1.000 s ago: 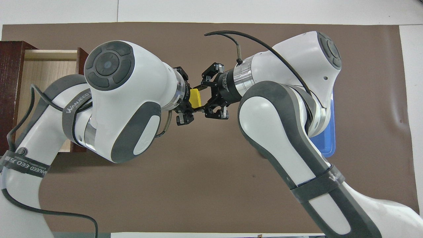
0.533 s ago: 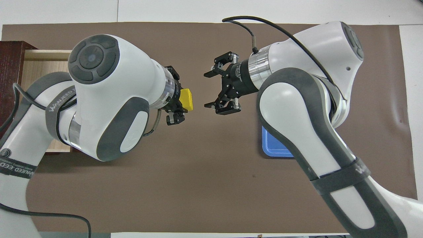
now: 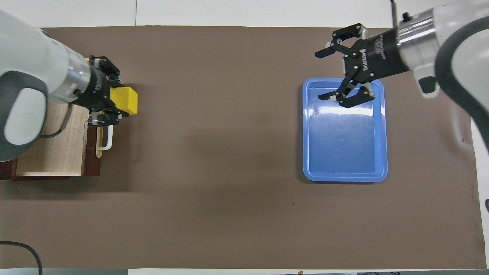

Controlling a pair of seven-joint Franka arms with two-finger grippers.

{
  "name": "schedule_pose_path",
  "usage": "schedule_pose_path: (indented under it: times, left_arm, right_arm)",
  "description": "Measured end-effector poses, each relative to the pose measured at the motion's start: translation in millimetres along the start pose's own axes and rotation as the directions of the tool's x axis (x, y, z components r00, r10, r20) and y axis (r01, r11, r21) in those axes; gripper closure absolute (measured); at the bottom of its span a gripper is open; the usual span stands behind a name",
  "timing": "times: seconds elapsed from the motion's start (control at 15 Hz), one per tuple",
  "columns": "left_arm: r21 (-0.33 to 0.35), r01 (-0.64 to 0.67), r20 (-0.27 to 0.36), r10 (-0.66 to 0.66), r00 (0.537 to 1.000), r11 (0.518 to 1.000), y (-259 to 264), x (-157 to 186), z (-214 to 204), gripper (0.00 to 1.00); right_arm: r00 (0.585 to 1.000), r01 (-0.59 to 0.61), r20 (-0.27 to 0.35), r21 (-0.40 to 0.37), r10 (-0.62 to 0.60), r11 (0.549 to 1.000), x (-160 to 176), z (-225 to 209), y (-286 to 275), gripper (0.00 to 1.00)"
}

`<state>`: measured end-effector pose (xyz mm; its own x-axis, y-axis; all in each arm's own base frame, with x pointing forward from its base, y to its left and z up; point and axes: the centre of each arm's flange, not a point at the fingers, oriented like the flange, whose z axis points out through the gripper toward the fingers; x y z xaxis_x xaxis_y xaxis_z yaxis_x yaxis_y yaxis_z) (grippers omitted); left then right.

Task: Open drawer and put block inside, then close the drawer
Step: 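Move the block into the drawer while the right gripper withdraws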

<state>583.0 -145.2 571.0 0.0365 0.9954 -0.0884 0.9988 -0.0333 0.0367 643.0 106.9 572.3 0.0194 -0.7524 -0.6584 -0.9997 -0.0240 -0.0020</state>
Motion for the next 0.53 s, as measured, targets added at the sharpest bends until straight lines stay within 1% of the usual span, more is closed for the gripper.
schedule_pose_path:
  times: [0.13,0.2,0.27,0.33,0.4,0.47,0.53]
  left_arm:
    - [-0.008,-0.007,-0.034,0.006,0.999,1.000,6.5,61.1,-9.2,0.44]
    - [-0.007,0.001,-0.040,-0.002,0.999,1.000,8.7,90.9,-10.6,0.44]
    - [-0.005,0.022,-0.045,-0.022,0.999,1.000,9.5,122.6,-10.9,0.44]
    - [-0.002,0.047,-0.048,-0.047,0.998,0.999,8.4,152.8,-10.5,0.44]
    - [0.005,0.070,-0.049,-0.070,0.996,0.998,5.6,179.4,-7.9,0.44]
    - [0.016,0.089,-0.050,-0.088,0.995,0.996,2.4,198.0,-2.1,0.44]
    - [0.029,0.104,-0.051,-0.103,0.993,0.994,-0.4,208.1,7.7,0.44]
  right_arm:
    - [0.987,0.144,-0.070,-0.023,-0.145,0.989,26.0,-34.4,4.0,0.00]
    - [0.967,0.227,-0.104,-0.049,-0.231,0.973,34.1,-45.6,8.2,0.00]
    - [0.936,0.318,-0.133,-0.083,-0.327,0.944,38.6,-56.8,14.2,0.00]
    - [0.894,0.405,-0.158,-0.119,-0.420,0.907,40.0,-68.5,21.5,0.00]
    - [0.840,0.487,-0.179,-0.167,-0.512,0.857,40.8,-81.2,30.7,0.00]
    - [0.781,0.557,-0.191,-0.218,-0.595,0.801,41.7,-93.7,40.4,0.00]
    - [0.714,0.621,-0.195,-0.269,-0.673,0.737,42.4,-105.7,49.5,0.00]
